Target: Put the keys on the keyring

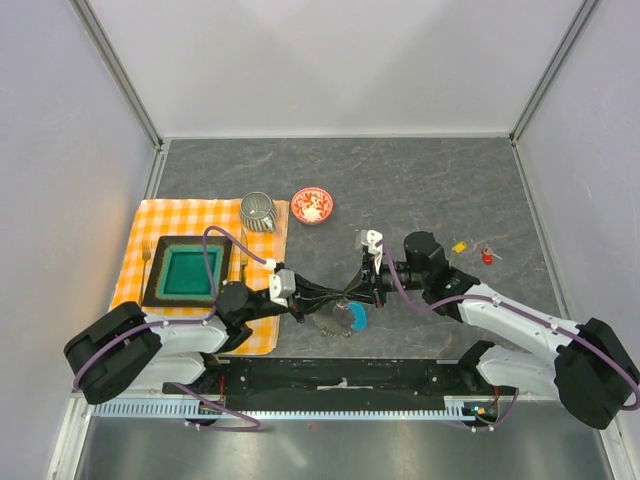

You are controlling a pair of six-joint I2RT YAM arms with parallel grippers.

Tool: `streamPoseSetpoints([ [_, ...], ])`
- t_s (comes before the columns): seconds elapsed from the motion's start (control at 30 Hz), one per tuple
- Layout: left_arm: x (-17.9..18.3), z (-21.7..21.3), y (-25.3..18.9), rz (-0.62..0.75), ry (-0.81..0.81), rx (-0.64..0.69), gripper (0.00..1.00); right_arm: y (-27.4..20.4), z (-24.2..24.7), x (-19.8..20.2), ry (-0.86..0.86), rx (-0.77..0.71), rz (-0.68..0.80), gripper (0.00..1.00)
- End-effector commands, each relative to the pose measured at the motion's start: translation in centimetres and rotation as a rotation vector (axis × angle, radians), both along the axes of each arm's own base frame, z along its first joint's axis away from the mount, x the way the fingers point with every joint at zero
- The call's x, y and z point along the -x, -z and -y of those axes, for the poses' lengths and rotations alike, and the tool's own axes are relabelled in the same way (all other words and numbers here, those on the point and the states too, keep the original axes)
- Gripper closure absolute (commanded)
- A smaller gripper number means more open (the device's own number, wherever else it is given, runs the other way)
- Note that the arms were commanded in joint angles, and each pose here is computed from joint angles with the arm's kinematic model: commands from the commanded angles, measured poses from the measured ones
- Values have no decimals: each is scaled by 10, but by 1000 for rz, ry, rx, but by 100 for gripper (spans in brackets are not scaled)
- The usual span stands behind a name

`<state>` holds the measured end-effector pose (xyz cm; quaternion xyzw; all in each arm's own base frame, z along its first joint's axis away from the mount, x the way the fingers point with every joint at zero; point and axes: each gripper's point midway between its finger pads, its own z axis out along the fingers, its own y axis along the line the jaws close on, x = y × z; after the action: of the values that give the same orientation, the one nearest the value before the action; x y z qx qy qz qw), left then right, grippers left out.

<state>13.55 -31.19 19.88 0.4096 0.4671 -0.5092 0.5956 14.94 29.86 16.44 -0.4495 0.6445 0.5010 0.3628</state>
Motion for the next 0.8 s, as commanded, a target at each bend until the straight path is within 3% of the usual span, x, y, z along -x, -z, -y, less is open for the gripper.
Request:
streamPoseSetpoints([
  [0.0, 9, 0, -58, 116, 38, 197, 98, -49, -16, -3, -1, -137, 144, 100],
  [0.77, 6, 4, -63, 148, 40, 204, 98, -39, -18, -3, 97, -83, 128, 100],
])
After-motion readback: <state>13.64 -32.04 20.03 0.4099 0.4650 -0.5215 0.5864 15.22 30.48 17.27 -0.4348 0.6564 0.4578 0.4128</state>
